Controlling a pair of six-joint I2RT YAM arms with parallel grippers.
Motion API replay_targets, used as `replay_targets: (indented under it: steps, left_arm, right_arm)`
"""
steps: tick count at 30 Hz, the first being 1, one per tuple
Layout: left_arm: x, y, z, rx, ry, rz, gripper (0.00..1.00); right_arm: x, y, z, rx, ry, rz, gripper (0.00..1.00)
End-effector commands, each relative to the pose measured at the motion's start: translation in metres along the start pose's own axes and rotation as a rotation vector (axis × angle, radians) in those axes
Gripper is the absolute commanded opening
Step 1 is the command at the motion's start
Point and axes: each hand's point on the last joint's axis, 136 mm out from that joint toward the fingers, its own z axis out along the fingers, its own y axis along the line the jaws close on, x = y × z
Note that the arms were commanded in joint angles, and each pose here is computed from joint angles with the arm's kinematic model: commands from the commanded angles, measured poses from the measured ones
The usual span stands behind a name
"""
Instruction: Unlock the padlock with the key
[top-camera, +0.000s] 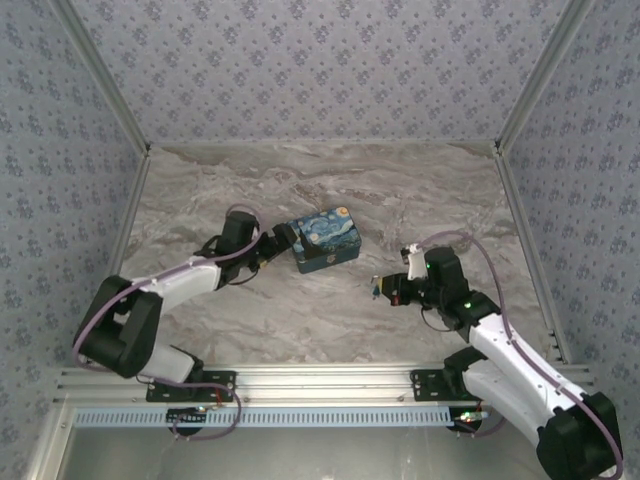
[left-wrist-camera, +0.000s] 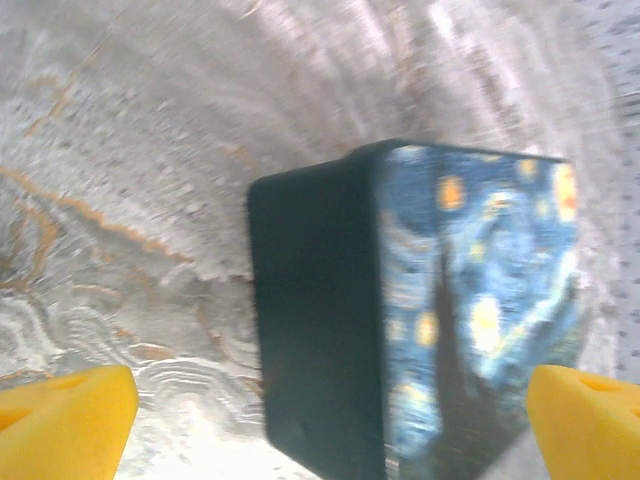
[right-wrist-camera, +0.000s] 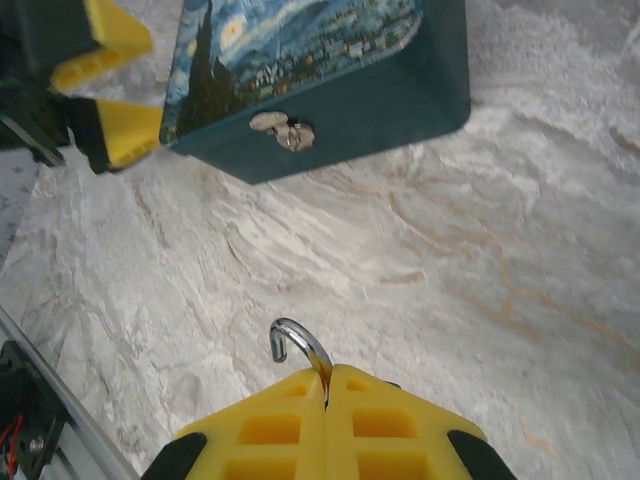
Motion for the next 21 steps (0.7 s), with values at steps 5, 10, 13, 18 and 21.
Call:
replay_targets:
  steps: [5, 10, 13, 18, 21]
  left_arm:
    - [-0.022, -0.031, -0.053, 0.089, -0.107, 0.060, 0.99]
    - [-0.028, -0.022, -0.090, 0.072, -0.183, 0.050, 0.99]
    - [-0.028, -0.013, -0.111, 0.048, -0.230, 0.050, 0.99]
    - [-0.027, 0.006, -0.140, -0.020, -0.302, 0.071, 1.00]
    - [-0.026, 0.016, -0.153, -0.069, -0.327, 0.097, 0.99]
  right_arm:
    - [0.009, 0.001, -0.014, 0.041, 0.070, 0.026, 0.04]
    - [0.017, -0.001, -0.016, 0.058, 0.112, 0.041, 0.04]
    - [0.020, -0.001, -0.015, 0.062, 0.127, 0.053, 0.04]
    - [0.027, -0.001, -0.010, 0.070, 0.180, 0.073, 0.03]
    - [0.031, -0.001, -0.004, 0.084, 0.224, 0.070, 0.03]
